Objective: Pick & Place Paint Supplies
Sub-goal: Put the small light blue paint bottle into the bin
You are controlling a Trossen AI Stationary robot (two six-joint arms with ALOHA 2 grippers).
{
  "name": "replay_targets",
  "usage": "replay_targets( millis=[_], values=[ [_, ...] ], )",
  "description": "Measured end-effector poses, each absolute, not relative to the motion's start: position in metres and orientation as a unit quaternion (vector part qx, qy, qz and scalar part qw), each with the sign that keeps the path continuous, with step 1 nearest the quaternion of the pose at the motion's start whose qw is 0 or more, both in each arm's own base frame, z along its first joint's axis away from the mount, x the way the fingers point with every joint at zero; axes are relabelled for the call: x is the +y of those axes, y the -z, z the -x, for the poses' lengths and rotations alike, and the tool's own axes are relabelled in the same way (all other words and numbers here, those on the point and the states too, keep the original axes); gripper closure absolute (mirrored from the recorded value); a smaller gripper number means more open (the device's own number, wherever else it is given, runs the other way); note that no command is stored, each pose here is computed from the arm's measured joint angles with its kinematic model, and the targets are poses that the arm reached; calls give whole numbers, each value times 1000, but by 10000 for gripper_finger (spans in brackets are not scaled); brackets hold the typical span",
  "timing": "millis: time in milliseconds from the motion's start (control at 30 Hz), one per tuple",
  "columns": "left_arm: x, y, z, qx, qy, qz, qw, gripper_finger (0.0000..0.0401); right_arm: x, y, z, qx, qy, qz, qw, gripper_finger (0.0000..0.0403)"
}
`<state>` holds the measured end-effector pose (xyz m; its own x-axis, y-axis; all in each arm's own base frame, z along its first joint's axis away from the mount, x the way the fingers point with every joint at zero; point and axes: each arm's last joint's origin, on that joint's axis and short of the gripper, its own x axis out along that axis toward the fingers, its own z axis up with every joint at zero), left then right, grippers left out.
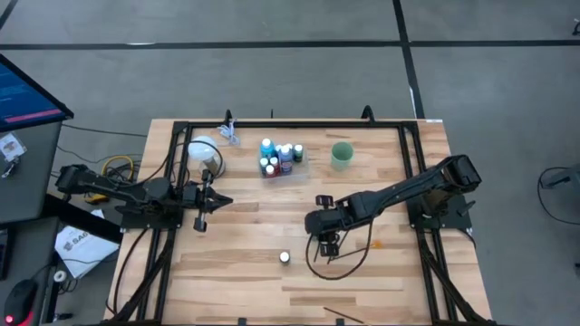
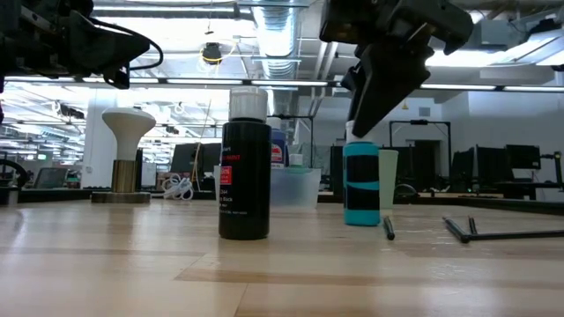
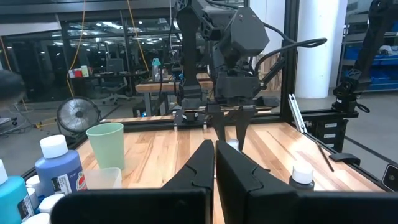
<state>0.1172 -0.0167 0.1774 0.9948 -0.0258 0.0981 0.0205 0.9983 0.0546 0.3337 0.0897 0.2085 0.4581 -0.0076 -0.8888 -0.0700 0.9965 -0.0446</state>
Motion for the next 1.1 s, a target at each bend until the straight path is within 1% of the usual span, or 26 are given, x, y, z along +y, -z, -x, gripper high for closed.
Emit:
replay_targets(
  millis=[233, 500, 700, 933, 1100],
  values=[
    [-17, -177, -117, -49, 12, -27, 998, 399, 70, -220, -341, 504, -17, 57, 862, 295],
    [-17, -177, -117, -50, 12, -27, 998, 399, 37, -254, -359, 470, -7, 87, 878, 295],
    [-17, -178, -117, -50, 12, -27, 998, 399, 11, -280, -364, 466, 4, 105, 878, 295],
    [-17, -178, -117, -50, 12, -27, 998, 399, -19, -309, -366, 448, -7, 90, 890, 295],
    [-17, -178, -117, -51, 12, -27, 998, 399, -46, -312, -364, 448, 17, 76, 891, 295]
  ],
)
